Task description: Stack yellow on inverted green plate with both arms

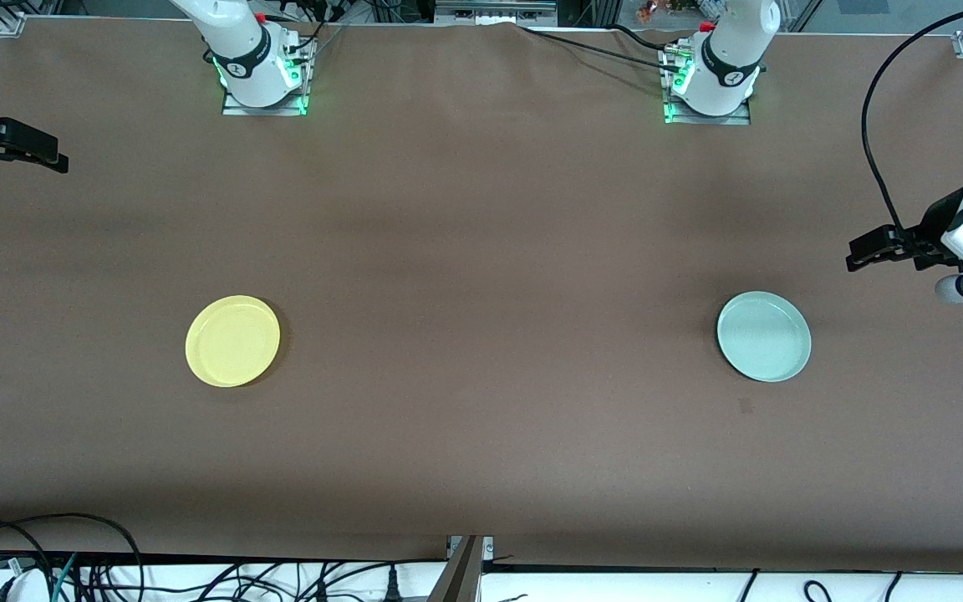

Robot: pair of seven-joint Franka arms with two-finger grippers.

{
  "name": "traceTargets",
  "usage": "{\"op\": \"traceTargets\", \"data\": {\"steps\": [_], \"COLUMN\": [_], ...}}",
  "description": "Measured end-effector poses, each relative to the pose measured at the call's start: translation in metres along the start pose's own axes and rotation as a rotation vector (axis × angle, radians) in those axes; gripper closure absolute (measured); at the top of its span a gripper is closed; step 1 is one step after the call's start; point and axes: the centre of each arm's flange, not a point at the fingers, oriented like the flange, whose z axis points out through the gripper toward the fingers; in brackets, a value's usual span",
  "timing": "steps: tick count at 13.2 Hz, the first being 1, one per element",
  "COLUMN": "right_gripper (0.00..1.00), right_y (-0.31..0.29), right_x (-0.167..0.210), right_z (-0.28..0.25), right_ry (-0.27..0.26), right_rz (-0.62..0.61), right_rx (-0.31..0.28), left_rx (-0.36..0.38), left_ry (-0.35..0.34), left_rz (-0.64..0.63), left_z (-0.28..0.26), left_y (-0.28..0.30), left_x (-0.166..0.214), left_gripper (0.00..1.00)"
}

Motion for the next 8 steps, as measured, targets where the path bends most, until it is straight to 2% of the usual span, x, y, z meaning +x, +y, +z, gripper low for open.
{"op": "traceTargets", "data": {"steps": [8], "right_gripper": [0.00], "right_y": [-0.001], "right_x": [0.001], "right_z": [0.001], "right_ry": [0.000], "right_rz": [-0.002], "right_rx": [-0.001], "left_rx": [-0.002], "left_ry": [0.024], "left_rz": [0.023], "left_z": [-0.011], "left_y": [0.013], "left_x": [0.001], "left_gripper": [0.00]}}
